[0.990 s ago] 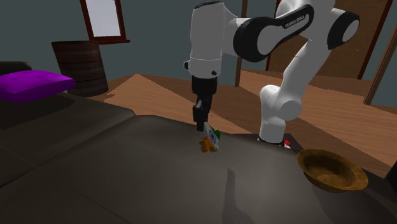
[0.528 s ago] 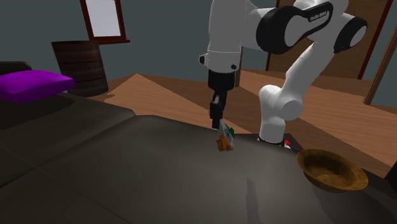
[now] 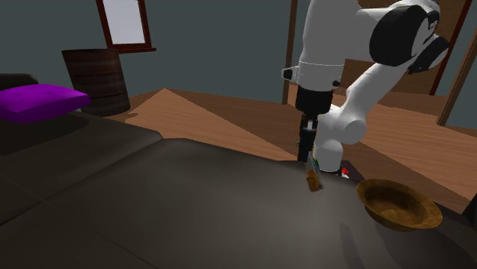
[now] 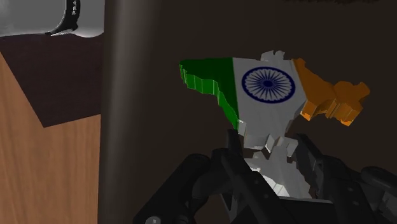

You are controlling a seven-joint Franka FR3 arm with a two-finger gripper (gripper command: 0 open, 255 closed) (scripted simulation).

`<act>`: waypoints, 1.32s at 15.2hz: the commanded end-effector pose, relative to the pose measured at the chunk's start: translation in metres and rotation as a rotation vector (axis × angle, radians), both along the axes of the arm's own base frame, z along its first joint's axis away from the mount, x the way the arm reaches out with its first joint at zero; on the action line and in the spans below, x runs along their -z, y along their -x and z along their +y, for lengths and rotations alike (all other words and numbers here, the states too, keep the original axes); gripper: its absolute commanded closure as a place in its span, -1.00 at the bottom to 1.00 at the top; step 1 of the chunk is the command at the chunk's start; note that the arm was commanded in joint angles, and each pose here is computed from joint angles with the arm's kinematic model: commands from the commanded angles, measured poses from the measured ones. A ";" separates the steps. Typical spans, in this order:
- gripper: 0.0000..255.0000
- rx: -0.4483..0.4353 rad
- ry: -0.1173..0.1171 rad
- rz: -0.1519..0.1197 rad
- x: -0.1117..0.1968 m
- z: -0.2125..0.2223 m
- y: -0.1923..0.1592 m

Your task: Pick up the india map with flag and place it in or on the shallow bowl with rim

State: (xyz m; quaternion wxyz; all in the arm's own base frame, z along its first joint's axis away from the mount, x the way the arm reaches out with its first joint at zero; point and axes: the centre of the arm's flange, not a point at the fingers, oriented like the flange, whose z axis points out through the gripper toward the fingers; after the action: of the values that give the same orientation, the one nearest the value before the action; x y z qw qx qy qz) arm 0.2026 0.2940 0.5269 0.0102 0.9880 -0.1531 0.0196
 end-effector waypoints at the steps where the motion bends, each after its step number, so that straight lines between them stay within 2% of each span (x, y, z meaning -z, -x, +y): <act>1: 1.00 0.001 0.000 0.001 -0.001 0.006 0.025; 15: 1.00 0.001 0.000 0.001 -0.007 0.065 0.198; 20: 1.00 0.001 0.000 0.001 0.019 0.065 0.198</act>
State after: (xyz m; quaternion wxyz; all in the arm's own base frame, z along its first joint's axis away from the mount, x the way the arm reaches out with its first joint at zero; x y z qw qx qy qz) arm 0.0051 0.3579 0.5124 0.0104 0.9879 -0.1536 0.0193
